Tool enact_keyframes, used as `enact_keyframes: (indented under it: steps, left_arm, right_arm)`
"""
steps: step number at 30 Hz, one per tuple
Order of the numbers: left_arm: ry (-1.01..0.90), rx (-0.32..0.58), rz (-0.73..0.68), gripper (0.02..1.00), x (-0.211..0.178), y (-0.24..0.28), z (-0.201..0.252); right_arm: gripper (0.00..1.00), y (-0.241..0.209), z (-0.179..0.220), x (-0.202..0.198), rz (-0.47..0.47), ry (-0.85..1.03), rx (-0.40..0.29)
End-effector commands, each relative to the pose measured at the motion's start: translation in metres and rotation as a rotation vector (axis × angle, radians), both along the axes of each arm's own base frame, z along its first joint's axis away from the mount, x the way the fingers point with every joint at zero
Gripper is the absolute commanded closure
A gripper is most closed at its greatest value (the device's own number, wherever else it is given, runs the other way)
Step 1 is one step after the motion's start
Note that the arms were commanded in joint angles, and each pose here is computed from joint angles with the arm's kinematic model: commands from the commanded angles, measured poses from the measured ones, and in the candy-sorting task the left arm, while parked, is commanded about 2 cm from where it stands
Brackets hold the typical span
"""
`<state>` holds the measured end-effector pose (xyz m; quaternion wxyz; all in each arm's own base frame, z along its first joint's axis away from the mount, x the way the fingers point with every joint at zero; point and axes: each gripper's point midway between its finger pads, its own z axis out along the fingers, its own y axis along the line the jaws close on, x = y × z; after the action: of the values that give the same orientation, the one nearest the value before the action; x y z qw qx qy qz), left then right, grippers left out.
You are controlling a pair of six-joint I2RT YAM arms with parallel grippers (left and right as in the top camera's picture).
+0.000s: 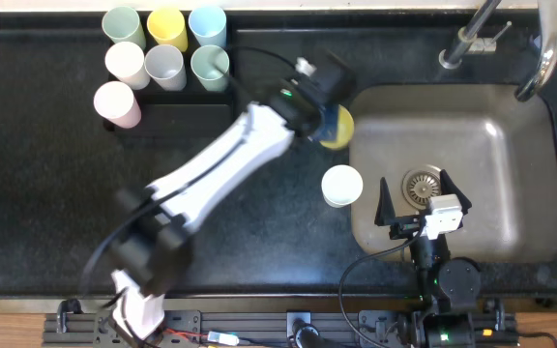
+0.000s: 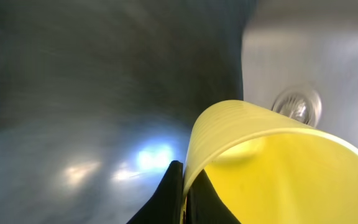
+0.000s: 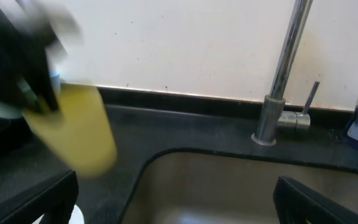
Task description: Store Cups
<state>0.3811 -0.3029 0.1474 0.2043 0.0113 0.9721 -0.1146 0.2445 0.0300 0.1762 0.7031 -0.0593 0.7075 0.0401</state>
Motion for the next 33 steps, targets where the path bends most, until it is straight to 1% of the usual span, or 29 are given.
enact_keyframes:
  steps: [1,2,3,5,7,11,13,15,17,21,28,33]
  left_arm:
    - [-0.206,-0.15,0.573,0.985,0.013,0.133,0.132]
    - [-0.2,-0.158,0.689,0.985,0.007,0.156,0.137]
    - [-0.181,-0.164,0.938,0.985,-0.01,0.209,0.143]
    - [-0.151,-0.16,1.076,0.985,-0.021,0.246,0.141]
    - [-0.115,-0.189,1.169,0.98,-0.024,0.268,0.137]
    - [0.036,-0.271,1.244,0.985,-0.028,0.29,0.112]
    - [0.092,-0.262,1.289,0.985,-0.034,0.299,0.094]
    - [0.145,-0.25,1.38,0.98,-0.042,0.306,0.072]
    - [0.177,-0.242,1.413,0.982,-0.043,0.308,0.052]
    - [0.209,-0.251,1.403,0.982,-0.034,0.302,0.016]
    - [0.229,-0.17,1.424,0.982,-0.03,0.308,-0.007]
    - [0.211,-0.143,1.426,0.982,-0.02,0.311,-0.019]
  right_arm:
    - [0.005,0.0,-0.004,0.0,-0.001,0.002,0.007]
    - [0.003,0.0,-0.004,0.0,-0.001,0.002,0.007]
    - [0.003,0.0,-0.004,0.0,-0.001,0.002,0.007]
    - [0.003,0.0,-0.004,0.0,-0.001,0.002,0.007]
    - [0.003,0.0,-0.004,0.0,-0.001,0.002,0.007]
    - [0.003,0.0,-0.004,0.0,-0.001,0.002,0.007]
    - [0.003,0.0,-0.004,0.0,-0.001,0.002,0.007]
    - [0.003,0.0,-0.004,0.0,-0.001,0.002,0.007]
    - [0.005,0.0,-0.004,0.0,-0.001,0.002,0.007]
    - [0.003,0.0,-0.004,0.0,-0.001,0.002,0.007]
    - [0.003,0.0,-0.004,0.0,-0.001,0.002,0.007]
    - [0.003,0.0,-0.004,0.0,-0.001,0.002,0.007]
